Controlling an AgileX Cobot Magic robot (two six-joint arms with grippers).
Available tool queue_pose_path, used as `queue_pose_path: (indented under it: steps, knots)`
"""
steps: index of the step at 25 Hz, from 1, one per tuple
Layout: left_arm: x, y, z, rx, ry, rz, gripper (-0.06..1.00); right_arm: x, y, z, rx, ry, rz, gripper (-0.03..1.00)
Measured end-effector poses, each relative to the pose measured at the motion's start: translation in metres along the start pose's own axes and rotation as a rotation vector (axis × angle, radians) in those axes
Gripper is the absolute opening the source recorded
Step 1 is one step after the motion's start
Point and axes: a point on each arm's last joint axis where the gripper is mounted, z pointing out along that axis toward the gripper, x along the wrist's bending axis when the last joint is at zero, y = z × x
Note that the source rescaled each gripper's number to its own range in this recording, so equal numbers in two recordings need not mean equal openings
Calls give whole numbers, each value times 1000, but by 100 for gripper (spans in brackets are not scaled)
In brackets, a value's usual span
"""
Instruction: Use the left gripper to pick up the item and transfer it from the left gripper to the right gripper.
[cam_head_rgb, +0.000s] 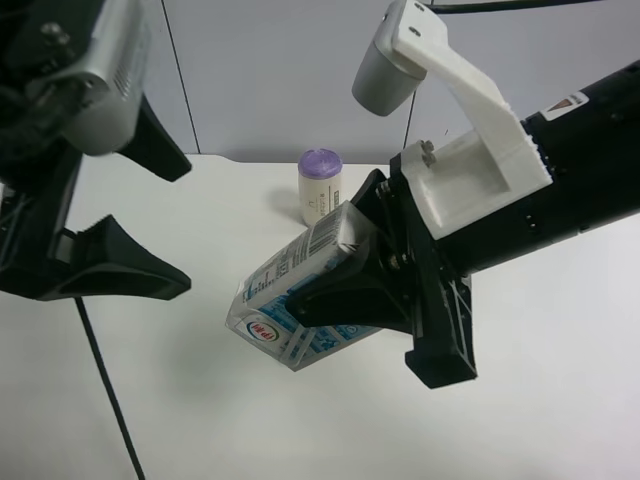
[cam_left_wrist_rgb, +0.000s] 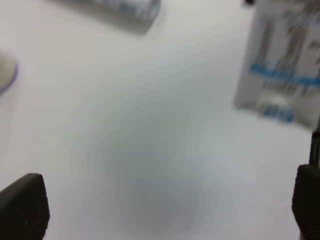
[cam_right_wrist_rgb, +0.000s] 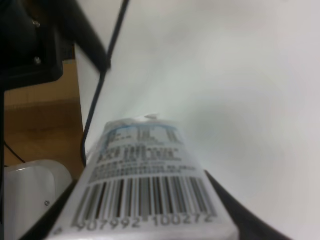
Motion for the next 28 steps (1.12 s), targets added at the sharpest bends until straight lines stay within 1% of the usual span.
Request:
queue_pose_path:
  steps: [2,5,7,9,15,19,22,25,28]
  knots:
    - [5,-8,-13,7,41,-55,99,0,0,0,0,0,0,0]
    - [7,-17,-36,-21,118,-116,99,0,0,0,0,0,0,0]
    - [6,-22,-52,-42,170,-148,99,0,0,0,0,0,0,0]
    - [4,-27,-66,-61,222,-206,99,0,0,0,0,0,0,0]
    - [-6,-41,-102,-105,385,-382,99,0,0,0,0,0,0,0]
    - [-18,-48,-120,-121,464,-422,99,0,0,0,0,0,0,0]
    - [-31,-52,-131,-135,486,-426,99,0,0,0,0,0,0,0]
    - [-45,-61,-135,-123,472,-451,99,0,0,0,0,0,0,0]
    - [-61,-75,-130,-86,441,-472,99,0,0,0,0,0,0,0]
